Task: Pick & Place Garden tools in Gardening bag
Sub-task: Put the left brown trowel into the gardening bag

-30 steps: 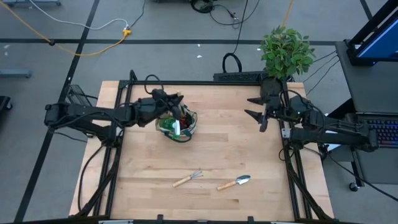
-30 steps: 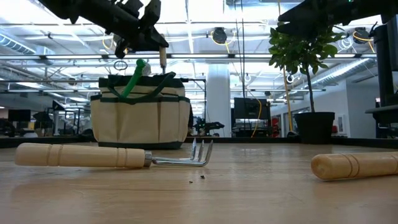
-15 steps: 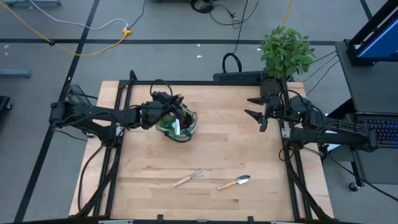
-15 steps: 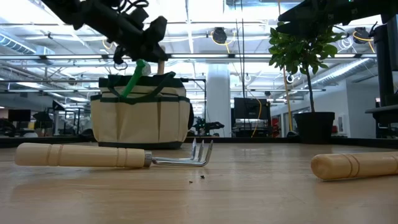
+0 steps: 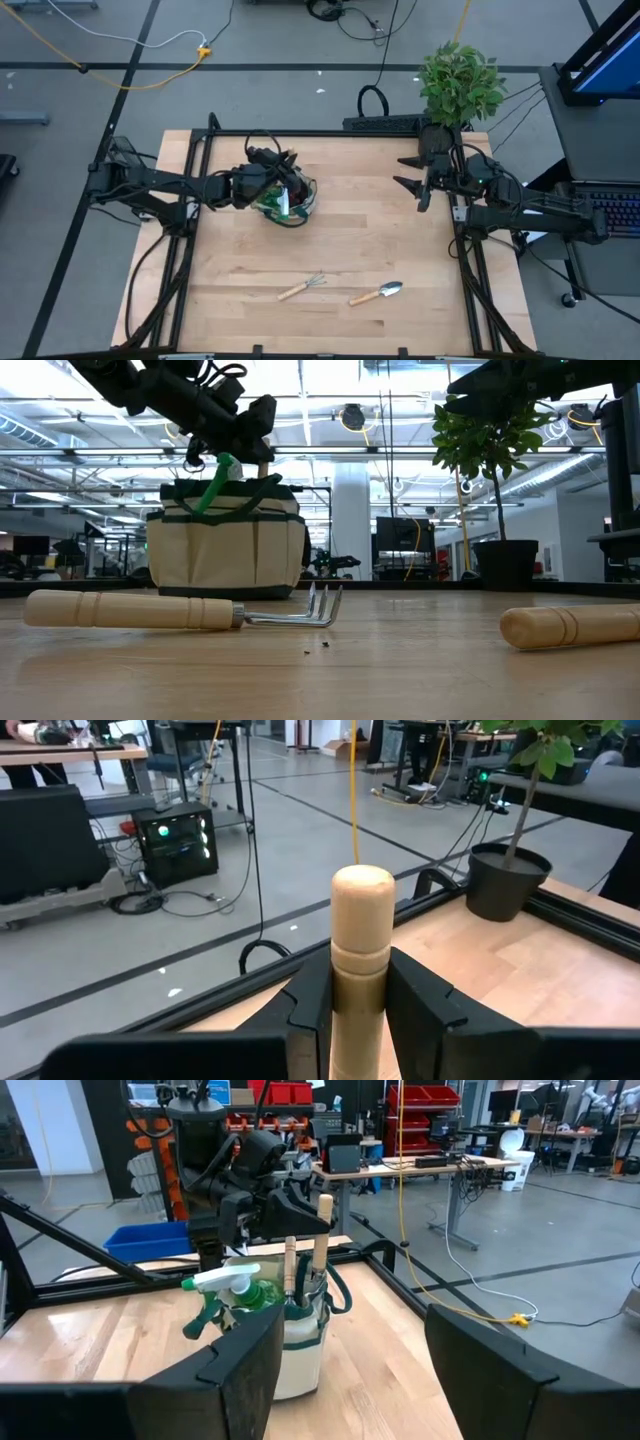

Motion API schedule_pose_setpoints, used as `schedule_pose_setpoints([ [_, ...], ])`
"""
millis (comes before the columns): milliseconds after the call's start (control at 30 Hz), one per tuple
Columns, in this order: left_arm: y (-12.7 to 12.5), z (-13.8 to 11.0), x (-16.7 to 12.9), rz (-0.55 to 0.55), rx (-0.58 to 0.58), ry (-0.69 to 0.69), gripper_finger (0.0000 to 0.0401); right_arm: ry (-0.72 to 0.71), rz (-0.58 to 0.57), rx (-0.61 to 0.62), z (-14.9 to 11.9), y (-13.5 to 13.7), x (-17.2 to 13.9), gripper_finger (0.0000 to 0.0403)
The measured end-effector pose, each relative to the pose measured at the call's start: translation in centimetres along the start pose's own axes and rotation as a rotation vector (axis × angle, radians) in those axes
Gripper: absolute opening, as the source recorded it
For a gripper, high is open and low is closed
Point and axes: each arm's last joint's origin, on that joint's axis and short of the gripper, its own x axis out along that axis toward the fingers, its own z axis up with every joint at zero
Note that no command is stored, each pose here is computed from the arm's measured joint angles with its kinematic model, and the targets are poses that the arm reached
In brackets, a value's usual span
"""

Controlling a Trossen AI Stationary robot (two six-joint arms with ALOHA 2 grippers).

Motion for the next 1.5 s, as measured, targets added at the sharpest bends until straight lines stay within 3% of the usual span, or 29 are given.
schedule_pose_setpoints([
  [100, 0.0, -0.1, 0.0, 0.001, 0.006, 0.006, 0.0076, -0.002, 0.000, -0.002, 0.0, 0.0, 0.0, 0.0238],
  [367, 0.1, -0.4, 0.0, 0.008, 0.032, 0.033, 0.0195, -0.002, 0.000, -0.002, 0.0, 0.0, 0.0, 0.0238],
  [567, 0.1, -0.4, 0.0, 0.008, 0.048, 0.032, 0.0242, -0.002, 0.000, -0.002, 0.0, 0.0, 0.0, 0.0238],
  [933, -0.3, 0.7, -0.7, -0.035, 0.057, -0.030, 0.0250, -0.002, 0.000, -0.002, 0.0, 0.0, 0.0, 0.0238],
  [1067, -0.1, 1.0, -1.3, 0.006, 0.098, -0.040, 0.0250, -0.002, 0.000, -0.002, 0.0, 0.0, 0.0, 0.0238],
  [1367, 0.8, 3.7, -2.8, 0.008, 0.036, -0.133, 0.0250, -0.006, 0.000, 0.000, 0.0, 0.0, 0.0, 0.0238],
  [1500, 1.1, 4.3, -3.3, -0.003, 0.008, -0.149, 0.0225, -0.006, 0.000, 0.001, 0.0, 0.0, 0.0, 0.0238],
])
